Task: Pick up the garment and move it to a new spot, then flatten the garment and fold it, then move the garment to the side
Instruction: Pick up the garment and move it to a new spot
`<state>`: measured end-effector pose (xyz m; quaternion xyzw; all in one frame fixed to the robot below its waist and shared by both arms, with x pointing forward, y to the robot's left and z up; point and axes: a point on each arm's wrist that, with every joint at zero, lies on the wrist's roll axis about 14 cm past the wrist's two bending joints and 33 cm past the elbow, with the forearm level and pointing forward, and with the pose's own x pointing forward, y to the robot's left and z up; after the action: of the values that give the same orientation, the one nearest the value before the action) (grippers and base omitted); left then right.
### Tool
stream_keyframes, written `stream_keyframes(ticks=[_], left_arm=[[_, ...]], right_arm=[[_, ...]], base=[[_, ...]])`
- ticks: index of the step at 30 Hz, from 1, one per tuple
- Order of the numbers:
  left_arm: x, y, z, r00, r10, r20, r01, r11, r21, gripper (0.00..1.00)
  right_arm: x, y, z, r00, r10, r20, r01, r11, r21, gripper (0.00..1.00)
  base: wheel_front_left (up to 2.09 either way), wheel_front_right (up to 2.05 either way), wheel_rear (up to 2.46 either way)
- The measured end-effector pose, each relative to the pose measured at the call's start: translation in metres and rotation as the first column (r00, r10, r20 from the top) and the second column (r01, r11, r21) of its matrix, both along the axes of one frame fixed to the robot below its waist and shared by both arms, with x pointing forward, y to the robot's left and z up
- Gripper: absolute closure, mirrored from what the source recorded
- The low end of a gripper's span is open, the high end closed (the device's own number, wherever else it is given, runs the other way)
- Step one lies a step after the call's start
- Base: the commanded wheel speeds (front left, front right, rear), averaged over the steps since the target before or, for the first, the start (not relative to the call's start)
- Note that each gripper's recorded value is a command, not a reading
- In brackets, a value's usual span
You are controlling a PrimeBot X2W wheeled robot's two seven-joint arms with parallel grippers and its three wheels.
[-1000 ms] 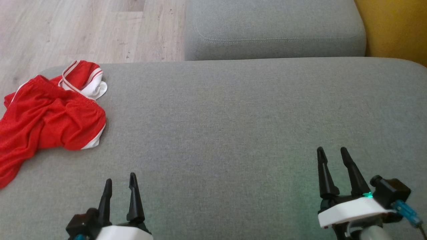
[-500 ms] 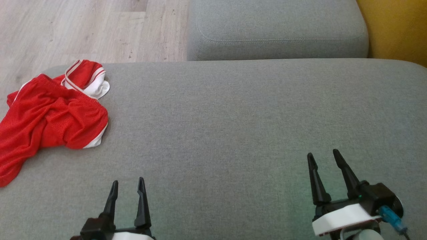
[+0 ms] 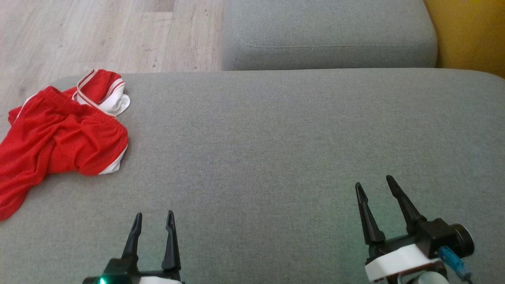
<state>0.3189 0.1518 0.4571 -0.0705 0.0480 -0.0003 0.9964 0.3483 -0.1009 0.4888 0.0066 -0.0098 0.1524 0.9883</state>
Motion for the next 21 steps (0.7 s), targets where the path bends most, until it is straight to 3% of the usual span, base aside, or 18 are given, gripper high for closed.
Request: stream_keyframes(ticks=[21], left_arm=[[-0.002, 0.003, -0.004, 1.000, 0.014, -0.022, -0.014, 1.000, -0.004, 0.00]], right_arm=[[0.001, -0.003, -0.010, 0.999, -0.007, -0.032, 0.007, 1.000, -0.002, 0.00]], base=[[0.00, 0.00, 0.00]])
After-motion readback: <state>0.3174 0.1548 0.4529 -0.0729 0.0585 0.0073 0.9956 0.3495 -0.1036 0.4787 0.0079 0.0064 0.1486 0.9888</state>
